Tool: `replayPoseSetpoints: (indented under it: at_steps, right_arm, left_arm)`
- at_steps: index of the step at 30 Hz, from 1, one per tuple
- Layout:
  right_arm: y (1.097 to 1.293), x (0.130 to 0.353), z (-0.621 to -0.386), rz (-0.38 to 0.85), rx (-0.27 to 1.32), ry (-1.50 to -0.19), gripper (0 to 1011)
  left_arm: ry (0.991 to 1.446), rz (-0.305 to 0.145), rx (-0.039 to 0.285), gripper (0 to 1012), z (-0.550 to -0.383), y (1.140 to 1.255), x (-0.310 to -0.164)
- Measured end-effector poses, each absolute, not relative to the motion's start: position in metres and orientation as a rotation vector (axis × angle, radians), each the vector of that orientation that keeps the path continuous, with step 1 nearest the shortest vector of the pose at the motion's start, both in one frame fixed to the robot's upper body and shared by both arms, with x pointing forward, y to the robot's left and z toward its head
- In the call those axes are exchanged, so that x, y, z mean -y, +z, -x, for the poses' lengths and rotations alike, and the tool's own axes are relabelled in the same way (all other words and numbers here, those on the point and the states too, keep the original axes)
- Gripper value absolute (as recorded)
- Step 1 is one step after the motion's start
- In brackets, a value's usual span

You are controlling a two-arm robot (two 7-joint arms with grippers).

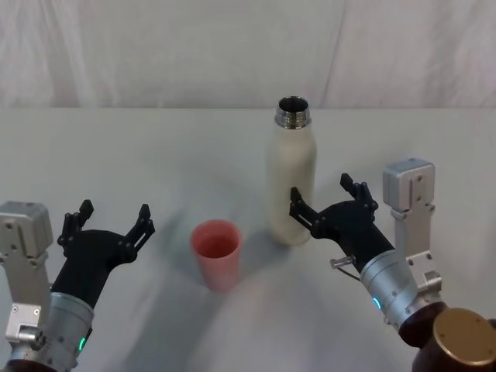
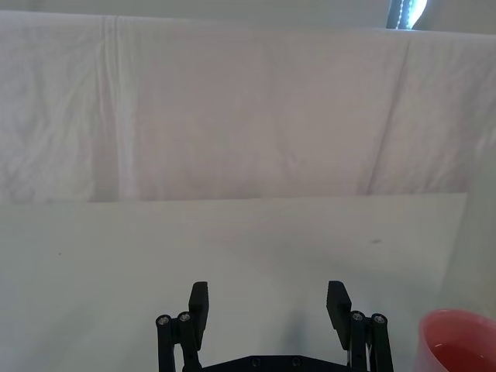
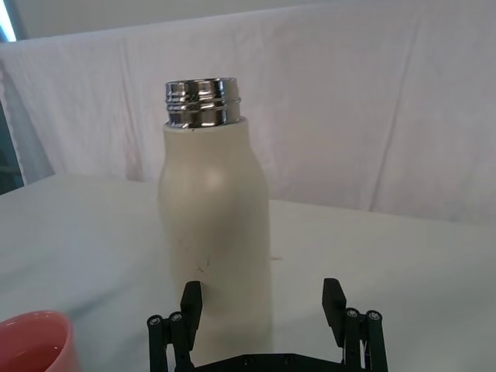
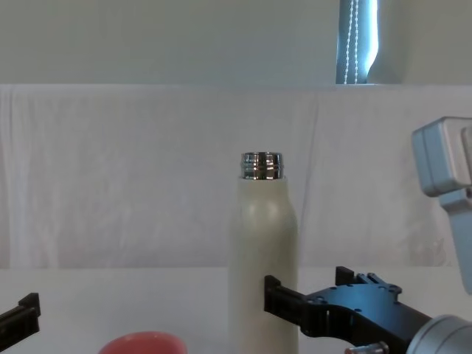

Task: Grasp the thermos with one hand and pour water into the cup lid.

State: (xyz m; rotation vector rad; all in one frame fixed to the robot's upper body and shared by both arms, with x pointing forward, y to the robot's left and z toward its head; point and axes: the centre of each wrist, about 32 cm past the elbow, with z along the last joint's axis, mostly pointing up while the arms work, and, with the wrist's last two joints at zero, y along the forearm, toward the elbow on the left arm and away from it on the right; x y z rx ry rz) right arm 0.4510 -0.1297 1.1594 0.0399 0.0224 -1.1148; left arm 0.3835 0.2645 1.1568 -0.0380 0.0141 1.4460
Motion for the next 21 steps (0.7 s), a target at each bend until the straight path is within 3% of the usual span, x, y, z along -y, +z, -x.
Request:
replayPoseSetpoints:
  at_steps: [21]
  right_arm:
    - [1.163, 0.116, -0.454, -0.037, -0.015, -1.075, 1002]
  left_arm:
    - [1.446, 0.038, -0.014, 1001, -0.384, 1.157, -0.265]
